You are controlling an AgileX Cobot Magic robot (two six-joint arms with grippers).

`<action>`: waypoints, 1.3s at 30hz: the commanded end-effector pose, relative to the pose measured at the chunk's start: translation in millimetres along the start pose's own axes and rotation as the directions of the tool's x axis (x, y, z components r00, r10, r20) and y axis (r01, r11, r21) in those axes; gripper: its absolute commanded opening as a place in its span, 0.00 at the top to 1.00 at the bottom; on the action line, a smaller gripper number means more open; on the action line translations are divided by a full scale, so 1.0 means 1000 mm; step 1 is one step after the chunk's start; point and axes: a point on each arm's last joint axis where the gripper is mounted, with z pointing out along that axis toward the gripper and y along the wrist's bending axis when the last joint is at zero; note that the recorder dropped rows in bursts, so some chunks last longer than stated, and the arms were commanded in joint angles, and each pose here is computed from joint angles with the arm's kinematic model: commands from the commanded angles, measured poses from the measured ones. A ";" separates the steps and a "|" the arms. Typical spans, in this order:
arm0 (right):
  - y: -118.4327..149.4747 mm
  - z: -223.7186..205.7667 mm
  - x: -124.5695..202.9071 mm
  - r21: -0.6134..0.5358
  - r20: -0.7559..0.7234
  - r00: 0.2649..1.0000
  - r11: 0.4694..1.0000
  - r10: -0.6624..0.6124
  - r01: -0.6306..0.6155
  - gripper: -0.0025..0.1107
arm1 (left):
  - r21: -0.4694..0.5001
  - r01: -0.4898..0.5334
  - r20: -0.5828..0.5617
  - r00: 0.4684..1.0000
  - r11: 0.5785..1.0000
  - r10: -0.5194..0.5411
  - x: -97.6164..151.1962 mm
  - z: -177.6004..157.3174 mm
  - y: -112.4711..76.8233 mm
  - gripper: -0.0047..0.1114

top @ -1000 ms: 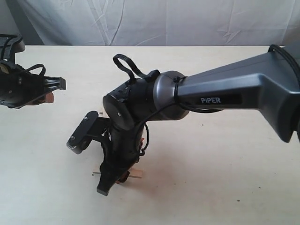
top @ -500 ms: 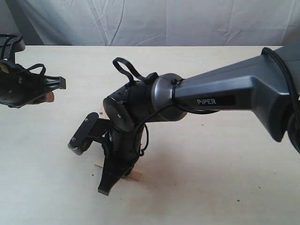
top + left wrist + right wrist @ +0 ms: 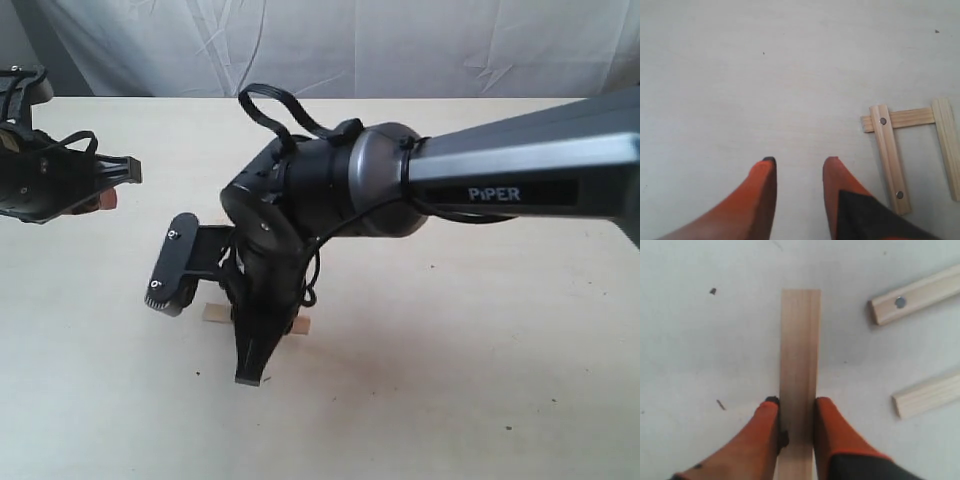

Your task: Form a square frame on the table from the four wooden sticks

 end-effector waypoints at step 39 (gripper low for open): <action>-0.079 0.046 -0.001 0.005 0.077 0.921 0.924 -0.383 0.383 0.98 | -0.037 0.073 -0.113 0.991 0.997 -0.077 0.011 0.073 0.005 0.69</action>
